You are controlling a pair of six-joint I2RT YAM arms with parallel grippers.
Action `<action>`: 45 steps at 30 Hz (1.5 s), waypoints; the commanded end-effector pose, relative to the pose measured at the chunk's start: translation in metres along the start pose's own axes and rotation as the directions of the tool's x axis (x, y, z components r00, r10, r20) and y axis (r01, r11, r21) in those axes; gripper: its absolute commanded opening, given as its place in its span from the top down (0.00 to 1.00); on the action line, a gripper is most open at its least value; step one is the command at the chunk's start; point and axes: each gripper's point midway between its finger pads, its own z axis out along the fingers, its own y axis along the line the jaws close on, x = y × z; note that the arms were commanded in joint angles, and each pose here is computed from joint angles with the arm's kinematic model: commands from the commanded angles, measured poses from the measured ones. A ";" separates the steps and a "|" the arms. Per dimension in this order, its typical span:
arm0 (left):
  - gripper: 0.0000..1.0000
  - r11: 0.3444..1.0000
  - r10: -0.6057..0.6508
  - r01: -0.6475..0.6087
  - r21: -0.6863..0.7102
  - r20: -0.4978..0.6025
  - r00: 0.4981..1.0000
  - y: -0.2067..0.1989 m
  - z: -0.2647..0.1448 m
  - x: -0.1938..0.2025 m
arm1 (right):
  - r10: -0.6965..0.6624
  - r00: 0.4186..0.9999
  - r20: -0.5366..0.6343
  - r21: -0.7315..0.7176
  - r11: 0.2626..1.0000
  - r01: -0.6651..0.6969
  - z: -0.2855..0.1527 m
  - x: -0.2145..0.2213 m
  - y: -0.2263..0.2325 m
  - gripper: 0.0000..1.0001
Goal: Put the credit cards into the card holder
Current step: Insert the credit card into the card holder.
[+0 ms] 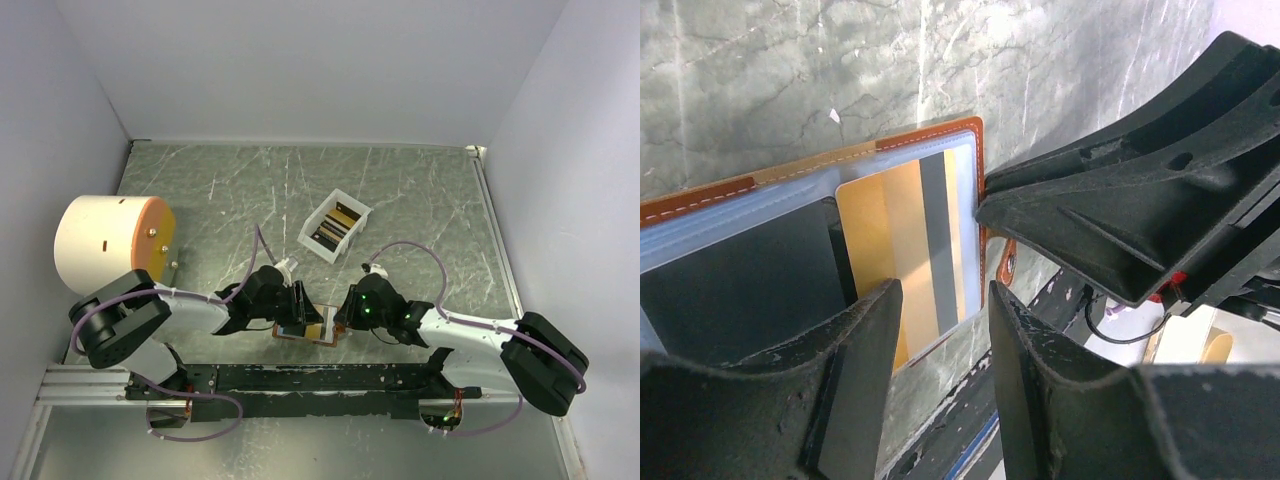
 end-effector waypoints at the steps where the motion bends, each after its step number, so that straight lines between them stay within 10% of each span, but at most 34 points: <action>1: 0.48 1.000 0.031 -0.031 -0.001 0.022 0.999 -0.009 -0.002 -0.006 | -0.039 0.999 -0.015 0.051 0.998 0.040 0.000 0.002 -0.008 0.77; 45: 0.48 0.999 0.044 -0.043 -0.033 0.012 0.999 -0.008 0.006 -0.005 | -0.042 0.999 -0.002 0.031 0.999 0.042 0.001 0.002 -0.008 0.77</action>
